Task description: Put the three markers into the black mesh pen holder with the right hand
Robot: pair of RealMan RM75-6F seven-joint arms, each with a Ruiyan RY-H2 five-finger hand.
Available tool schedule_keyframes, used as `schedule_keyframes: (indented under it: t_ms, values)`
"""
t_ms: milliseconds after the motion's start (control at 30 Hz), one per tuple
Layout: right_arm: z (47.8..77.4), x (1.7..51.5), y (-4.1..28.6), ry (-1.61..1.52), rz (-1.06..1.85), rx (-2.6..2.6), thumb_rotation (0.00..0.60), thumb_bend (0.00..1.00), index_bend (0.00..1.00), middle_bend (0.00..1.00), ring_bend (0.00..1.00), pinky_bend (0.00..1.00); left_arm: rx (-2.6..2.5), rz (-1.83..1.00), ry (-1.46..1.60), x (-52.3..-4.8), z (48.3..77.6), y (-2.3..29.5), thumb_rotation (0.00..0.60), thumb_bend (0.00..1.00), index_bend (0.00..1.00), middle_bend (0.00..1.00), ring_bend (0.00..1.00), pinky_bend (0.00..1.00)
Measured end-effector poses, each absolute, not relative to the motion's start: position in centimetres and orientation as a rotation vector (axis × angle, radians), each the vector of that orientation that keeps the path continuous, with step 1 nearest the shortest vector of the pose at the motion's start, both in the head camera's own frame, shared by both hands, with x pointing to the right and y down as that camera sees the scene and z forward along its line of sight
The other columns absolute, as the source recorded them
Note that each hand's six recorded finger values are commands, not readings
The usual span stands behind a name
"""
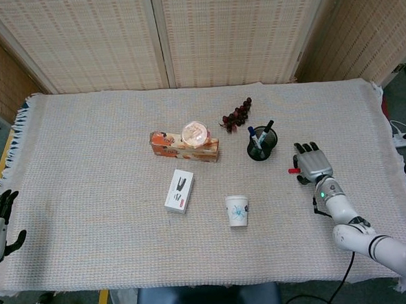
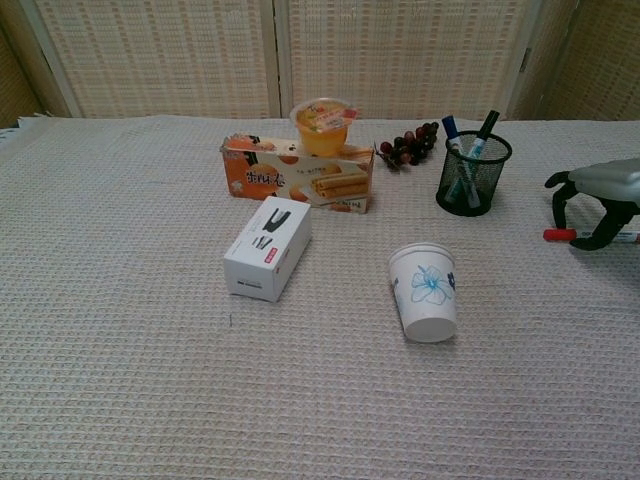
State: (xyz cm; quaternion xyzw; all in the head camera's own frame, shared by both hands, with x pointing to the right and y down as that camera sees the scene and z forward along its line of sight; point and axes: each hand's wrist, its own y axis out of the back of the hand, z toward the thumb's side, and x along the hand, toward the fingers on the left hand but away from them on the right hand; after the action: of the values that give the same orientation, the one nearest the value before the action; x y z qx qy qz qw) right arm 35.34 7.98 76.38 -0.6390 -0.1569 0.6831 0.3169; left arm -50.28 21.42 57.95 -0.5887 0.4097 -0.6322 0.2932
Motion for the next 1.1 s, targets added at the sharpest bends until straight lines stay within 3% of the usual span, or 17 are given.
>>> schedule_keyframes:
  t_ms: [533,1100]
  values:
    - [74.6,34.9,6.5,-0.581,1.750,-1.739,0.600,0.32,0.59,0.03,0.08,0.00,-1.570,-1.679,1.088,-50.2,57.9,21.5,0.600,0.32,0.01,0.00,0.00,0.06]
    - [64.4,29.7,0.7,-1.373,1.158,-2.397,0.600,0.33,0.60,0.03,0.08,0.00,-1.564,-1.661,1.104,-50.0,57.4,21.3,0.600,0.32,0.01,0.00,0.00,0.06]
